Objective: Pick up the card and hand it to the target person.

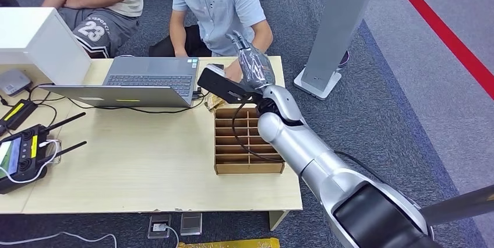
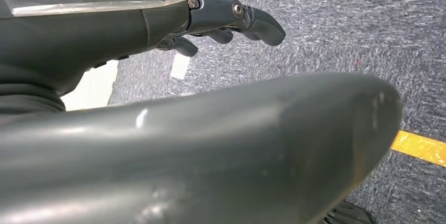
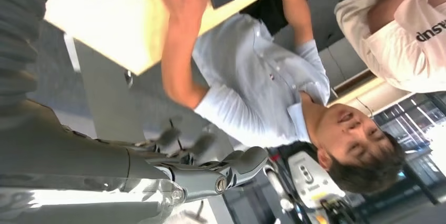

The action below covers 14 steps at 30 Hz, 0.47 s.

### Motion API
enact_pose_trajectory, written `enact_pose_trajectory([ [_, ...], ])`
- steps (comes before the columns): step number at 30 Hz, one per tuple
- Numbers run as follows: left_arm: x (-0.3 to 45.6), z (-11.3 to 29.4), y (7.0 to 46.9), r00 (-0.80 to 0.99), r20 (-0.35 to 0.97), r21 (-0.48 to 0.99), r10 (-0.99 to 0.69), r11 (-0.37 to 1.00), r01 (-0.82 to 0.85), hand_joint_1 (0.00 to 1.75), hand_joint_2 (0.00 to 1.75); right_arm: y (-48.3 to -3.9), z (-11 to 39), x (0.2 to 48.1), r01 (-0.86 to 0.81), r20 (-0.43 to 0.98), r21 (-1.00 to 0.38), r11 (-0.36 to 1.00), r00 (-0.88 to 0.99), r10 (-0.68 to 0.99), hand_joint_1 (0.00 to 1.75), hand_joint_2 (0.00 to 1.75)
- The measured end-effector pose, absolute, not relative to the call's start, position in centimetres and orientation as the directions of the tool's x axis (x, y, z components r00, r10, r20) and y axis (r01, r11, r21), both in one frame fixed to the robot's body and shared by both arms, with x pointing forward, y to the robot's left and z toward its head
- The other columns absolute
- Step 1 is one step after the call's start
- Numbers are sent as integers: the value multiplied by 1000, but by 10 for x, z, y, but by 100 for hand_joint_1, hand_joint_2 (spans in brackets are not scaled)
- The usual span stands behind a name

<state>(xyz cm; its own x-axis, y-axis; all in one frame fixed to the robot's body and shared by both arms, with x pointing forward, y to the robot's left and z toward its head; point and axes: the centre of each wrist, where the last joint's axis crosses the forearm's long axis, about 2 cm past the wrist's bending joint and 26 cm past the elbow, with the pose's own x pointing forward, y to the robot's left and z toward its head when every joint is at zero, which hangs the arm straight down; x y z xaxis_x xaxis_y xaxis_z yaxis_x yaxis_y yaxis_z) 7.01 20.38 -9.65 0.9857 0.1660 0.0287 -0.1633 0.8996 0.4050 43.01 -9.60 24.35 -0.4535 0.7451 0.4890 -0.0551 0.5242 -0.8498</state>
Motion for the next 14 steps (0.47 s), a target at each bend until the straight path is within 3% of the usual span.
enact_pose_trajectory([
  [6,68,-96,202,979,20,420,202,887,-191,0,0,-121,234,417,-198,714,-692,694,-331,617,0,175],
  [14,67,-96,202,963,6,430,269,869,-246,0,0,-164,239,383,-221,845,-518,826,-283,454,0,175],
])
